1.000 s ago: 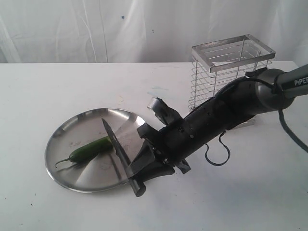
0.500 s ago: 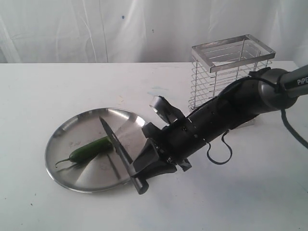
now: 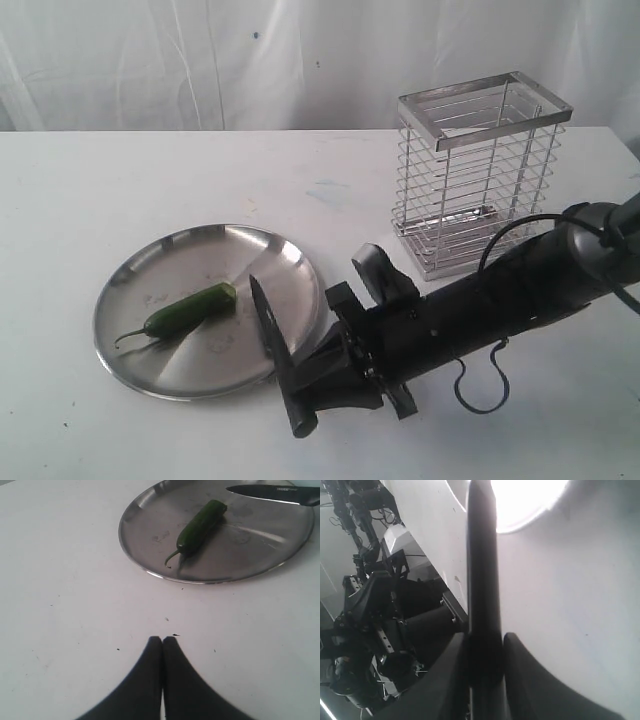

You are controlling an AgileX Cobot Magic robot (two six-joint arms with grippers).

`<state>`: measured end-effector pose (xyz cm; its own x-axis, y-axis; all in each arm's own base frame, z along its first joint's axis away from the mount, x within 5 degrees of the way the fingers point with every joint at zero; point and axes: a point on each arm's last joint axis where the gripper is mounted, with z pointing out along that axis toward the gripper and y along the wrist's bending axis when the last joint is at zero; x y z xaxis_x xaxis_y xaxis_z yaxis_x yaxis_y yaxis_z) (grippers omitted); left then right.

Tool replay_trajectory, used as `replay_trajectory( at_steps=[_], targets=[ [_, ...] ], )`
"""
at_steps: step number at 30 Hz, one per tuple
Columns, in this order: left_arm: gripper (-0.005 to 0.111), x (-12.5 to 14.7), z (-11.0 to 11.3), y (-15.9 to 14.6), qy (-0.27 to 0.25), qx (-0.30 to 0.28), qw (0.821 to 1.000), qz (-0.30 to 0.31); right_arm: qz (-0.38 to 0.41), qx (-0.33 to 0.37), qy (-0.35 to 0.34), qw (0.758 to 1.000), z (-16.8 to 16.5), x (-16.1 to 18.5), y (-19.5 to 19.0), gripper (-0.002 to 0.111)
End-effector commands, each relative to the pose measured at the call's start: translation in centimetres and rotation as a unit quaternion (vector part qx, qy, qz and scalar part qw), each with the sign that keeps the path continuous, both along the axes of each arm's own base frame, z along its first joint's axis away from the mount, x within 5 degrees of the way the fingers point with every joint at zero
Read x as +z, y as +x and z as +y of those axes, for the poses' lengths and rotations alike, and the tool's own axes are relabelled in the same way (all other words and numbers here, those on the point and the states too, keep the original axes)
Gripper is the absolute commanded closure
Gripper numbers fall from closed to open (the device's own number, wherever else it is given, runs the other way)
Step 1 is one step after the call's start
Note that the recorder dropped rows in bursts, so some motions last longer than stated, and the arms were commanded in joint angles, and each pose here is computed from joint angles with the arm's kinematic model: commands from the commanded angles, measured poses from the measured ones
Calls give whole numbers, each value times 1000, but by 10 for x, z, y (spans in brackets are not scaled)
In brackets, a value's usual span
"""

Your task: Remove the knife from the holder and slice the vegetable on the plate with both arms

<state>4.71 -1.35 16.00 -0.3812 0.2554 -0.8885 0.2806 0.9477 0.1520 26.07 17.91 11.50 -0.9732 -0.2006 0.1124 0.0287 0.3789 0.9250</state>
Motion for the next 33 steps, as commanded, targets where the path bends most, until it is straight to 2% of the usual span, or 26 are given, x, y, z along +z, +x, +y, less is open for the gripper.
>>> replay_trajectory(
  at_steps=[1, 6, 14, 27, 33],
  targets=[
    [107, -2, 0, -1, 5, -4, 1000, 7, -14, -20, 27, 999, 3, 6, 5, 108],
    [107, -2, 0, -1, 5, -4, 1000, 7, -2, -48, 37, 998, 5, 2, 11, 108],
    [107, -2, 0, -1, 5, -4, 1000, 7, 31, -52, 26, 998, 4, -20, 10, 108],
    [107, -2, 0, -1, 5, -4, 1000, 7, 30, -60, 16, 998, 4, -22, 12, 108],
    [107, -2, 0, -1, 5, -4, 1000, 7, 18, -74, -15, 997, 2, -27, 14, 108]
  ],
)
